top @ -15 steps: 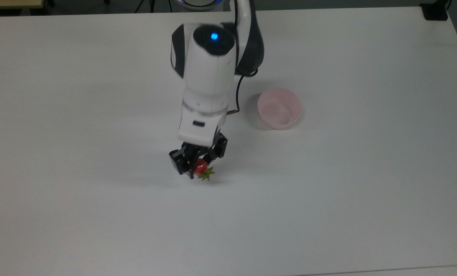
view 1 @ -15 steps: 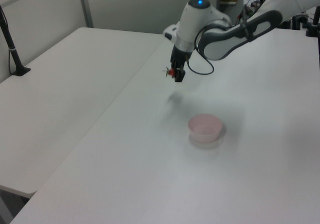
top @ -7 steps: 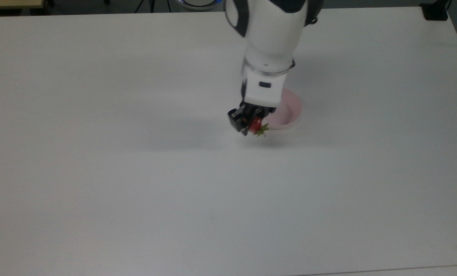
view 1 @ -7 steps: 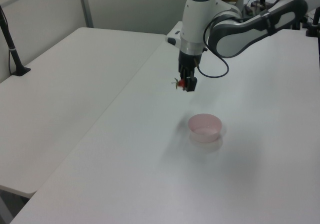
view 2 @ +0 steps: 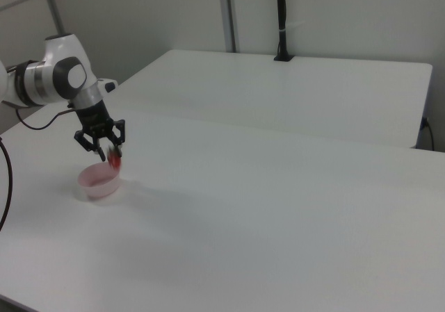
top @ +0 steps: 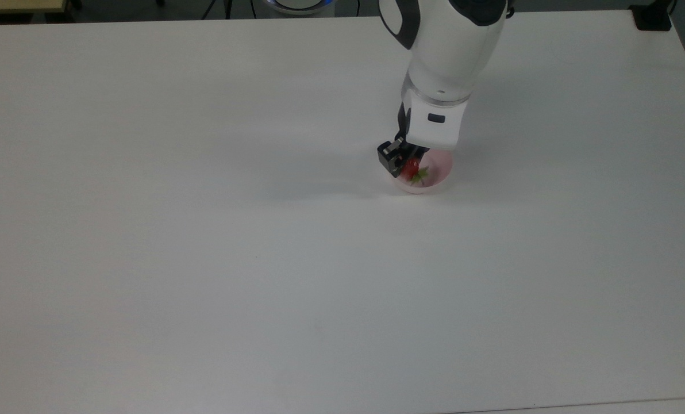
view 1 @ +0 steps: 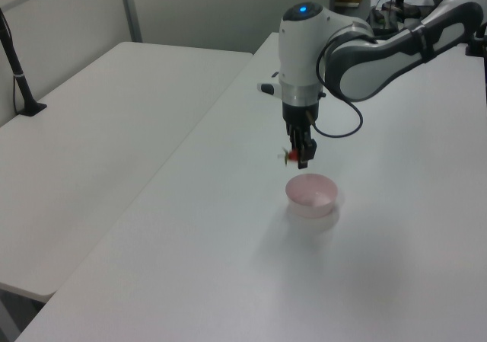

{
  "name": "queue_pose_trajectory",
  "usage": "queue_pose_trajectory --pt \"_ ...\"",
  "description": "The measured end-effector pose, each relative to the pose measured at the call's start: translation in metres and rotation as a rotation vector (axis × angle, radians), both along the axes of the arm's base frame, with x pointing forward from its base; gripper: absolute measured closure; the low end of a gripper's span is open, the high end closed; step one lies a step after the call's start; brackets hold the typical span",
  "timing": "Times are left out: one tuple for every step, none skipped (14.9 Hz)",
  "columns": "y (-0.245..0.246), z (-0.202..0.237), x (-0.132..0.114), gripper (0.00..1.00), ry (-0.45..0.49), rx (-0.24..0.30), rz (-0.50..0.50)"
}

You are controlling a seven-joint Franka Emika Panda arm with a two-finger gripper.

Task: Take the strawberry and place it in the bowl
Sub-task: 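Open the gripper to drop the strawberry into the bowl, then raise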

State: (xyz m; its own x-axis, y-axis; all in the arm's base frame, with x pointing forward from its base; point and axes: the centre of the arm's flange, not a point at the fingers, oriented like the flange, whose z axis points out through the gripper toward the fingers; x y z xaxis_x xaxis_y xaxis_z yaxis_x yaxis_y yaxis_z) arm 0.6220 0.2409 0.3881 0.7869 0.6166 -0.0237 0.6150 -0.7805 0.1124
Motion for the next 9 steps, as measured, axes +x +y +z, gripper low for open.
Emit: queue_pose_trajectory --pt "0.007 -0.005 -0.003 0.52 0.005 -0.002 -0.013" --pt "0.014 -0.01 -0.007 0.47 0.009 -0.004 -0.041" --pt "0.022 -0.015 -0.011 0.37 0.013 -0.005 -0.067" --pt "0.029 -0.019 -0.014 0.27 0.016 -0.006 -0.084" --pt "0.036 -0.022 -0.017 0.17 0.018 -0.005 -0.095" --pt "0.039 -0.023 -0.019 0.06 0.021 -0.006 -0.104" --pt "0.04 -0.023 -0.02 0.0 0.026 -0.008 -0.112" --pt "0.038 -0.021 -0.02 0.0 0.029 -0.011 -0.123" --pt "0.036 -0.017 -0.019 0.0 0.032 -0.013 -0.141"
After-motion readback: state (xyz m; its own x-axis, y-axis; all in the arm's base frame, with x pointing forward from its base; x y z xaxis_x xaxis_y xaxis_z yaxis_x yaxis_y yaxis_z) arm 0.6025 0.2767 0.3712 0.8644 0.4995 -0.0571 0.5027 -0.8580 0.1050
